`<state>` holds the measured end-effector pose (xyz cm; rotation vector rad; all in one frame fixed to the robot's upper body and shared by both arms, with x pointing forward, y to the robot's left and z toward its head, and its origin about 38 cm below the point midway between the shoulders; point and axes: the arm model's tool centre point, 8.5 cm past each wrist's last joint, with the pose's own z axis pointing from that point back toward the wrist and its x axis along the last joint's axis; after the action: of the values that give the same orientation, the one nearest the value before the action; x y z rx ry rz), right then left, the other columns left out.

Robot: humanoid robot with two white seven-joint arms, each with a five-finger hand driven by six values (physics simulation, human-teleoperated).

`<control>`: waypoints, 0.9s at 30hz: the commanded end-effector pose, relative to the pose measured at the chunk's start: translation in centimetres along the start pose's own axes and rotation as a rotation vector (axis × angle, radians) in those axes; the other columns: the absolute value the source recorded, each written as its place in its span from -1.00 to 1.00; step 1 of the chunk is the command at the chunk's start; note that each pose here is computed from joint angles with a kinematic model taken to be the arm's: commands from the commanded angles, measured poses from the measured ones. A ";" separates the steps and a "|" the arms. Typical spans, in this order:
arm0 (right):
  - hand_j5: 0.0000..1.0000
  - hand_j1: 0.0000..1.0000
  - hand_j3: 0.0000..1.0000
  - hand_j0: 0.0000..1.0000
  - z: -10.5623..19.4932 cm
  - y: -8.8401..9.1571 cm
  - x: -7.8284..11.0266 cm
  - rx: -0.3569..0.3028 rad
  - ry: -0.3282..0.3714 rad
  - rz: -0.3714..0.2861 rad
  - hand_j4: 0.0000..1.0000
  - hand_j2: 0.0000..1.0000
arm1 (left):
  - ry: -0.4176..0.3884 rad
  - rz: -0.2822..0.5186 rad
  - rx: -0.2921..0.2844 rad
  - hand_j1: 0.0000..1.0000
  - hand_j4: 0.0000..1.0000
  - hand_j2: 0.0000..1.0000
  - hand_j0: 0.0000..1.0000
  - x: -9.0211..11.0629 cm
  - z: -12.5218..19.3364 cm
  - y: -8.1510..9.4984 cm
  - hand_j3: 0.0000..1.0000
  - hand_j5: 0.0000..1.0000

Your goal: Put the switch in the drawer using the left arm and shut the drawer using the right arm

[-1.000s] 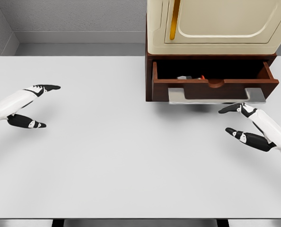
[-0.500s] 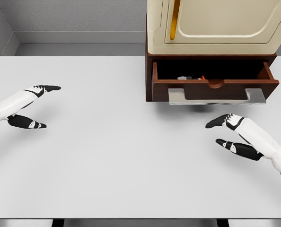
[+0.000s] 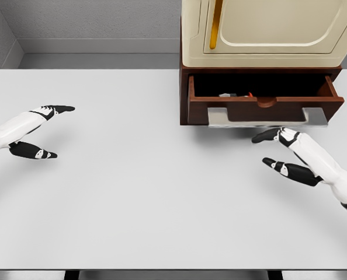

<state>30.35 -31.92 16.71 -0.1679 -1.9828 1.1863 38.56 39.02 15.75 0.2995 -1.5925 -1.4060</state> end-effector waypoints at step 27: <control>0.38 0.38 0.38 0.38 -2.9 1.5 -2.0 -0.032 -0.006 -0.012 0.38 0.38 | 0.004 0.013 0.002 1.00 1.00 1.00 1.00 -0.1 0.4 -0.3 1.00 1.00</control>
<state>33.33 -30.24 15.46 -0.1782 -2.0078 1.1636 38.16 39.17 15.37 0.2949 -1.5849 -1.4012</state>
